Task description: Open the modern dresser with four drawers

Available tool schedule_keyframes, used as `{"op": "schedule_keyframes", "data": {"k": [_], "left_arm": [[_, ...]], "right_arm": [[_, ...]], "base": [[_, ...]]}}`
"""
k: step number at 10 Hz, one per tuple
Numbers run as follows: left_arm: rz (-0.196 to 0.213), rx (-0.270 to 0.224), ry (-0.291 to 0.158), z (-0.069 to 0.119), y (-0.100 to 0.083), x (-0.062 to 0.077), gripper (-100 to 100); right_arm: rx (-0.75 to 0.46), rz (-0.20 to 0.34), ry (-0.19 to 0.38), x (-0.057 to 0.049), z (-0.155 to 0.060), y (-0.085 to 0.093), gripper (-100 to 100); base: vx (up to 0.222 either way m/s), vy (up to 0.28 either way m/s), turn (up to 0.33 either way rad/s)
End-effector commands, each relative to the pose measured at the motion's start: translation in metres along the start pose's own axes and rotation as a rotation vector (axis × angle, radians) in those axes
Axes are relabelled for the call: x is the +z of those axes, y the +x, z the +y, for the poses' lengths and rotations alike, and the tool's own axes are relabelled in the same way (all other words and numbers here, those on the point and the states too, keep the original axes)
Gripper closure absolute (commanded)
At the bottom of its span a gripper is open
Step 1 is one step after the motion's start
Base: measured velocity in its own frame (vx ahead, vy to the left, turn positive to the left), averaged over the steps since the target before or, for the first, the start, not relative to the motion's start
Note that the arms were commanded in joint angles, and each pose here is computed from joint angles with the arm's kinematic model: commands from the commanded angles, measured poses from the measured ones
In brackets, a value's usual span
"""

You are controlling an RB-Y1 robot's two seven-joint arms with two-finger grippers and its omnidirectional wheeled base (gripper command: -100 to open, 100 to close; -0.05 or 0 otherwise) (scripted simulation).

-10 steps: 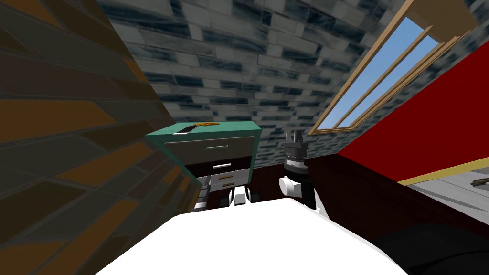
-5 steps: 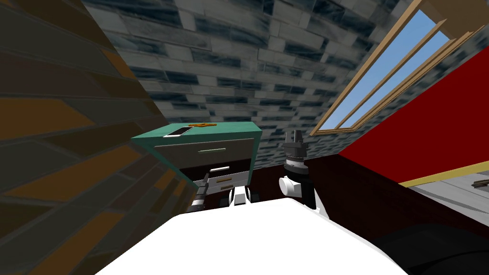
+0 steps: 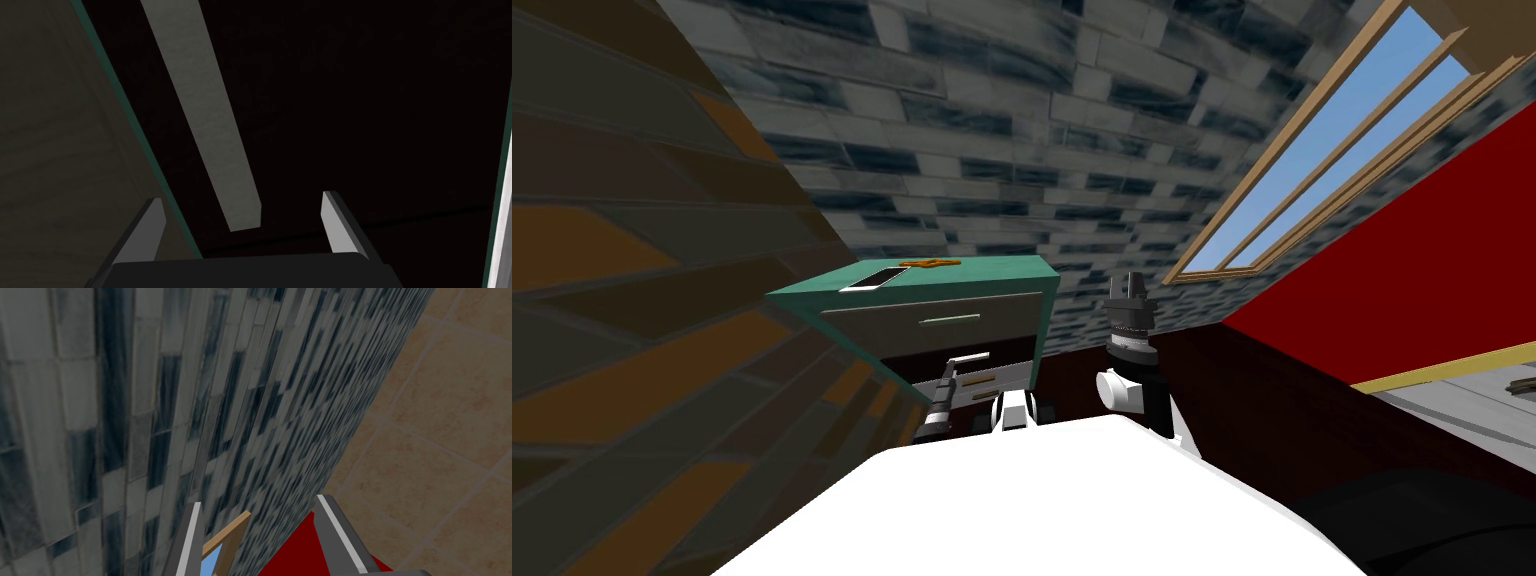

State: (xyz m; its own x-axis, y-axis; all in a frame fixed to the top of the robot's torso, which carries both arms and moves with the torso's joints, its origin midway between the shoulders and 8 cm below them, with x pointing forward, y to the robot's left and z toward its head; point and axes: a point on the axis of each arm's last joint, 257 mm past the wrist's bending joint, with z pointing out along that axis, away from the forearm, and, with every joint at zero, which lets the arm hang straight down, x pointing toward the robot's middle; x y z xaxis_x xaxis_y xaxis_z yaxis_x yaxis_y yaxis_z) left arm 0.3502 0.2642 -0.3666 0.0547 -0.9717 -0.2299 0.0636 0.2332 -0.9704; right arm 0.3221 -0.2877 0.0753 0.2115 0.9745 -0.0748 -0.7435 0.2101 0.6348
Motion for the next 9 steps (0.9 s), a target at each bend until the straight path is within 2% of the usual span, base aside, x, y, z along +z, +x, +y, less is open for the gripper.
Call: {"op": "schedule_keyframes", "data": {"k": [1, 2, 3, 4, 5, 9], "left_arm": [[-0.003, 0.001, -0.001, -0.006, -0.005, 0.011, -100], [-0.002, 0.002, 0.002, -0.005, -0.004, 0.009, -100], [-0.001, 0.0, 0.0, -0.001, -0.001, 0.002, 100], [-0.001, 0.0, -0.002, -0.002, -0.003, 0.005, 100], [0.001, 0.0, 0.006, -0.007, -0.003, 0.003, 100], [0.006, -0.001, 0.002, -0.009, -0.002, -0.001, 100]], "right_arm": [[0.0, 0.0, 0.0, 0.0, 0.0, 0.0, 0], [0.0, 0.0, 0.0, 0.0, 0.0, 0.0, 0], [0.0, 0.0, 0.0, 0.0, 0.0, 0.0, 0], [0.0, 0.0, 0.0, 0.0, 0.0, 0.0, 0], [0.0, 0.0, 0.0, 0.0, 0.0, 0.0, 0], [0.0, 0.0, 0.0, 0.0, 0.0, 0.0, 0]], "base": [[0.073, 0.0, -0.014], [0.032, 0.003, -0.003], [-0.026, -0.004, 0.018], [-0.018, -0.004, 0.007], [-0.091, 0.0, 0.004], [-0.151, -0.021, 0.009]]}}
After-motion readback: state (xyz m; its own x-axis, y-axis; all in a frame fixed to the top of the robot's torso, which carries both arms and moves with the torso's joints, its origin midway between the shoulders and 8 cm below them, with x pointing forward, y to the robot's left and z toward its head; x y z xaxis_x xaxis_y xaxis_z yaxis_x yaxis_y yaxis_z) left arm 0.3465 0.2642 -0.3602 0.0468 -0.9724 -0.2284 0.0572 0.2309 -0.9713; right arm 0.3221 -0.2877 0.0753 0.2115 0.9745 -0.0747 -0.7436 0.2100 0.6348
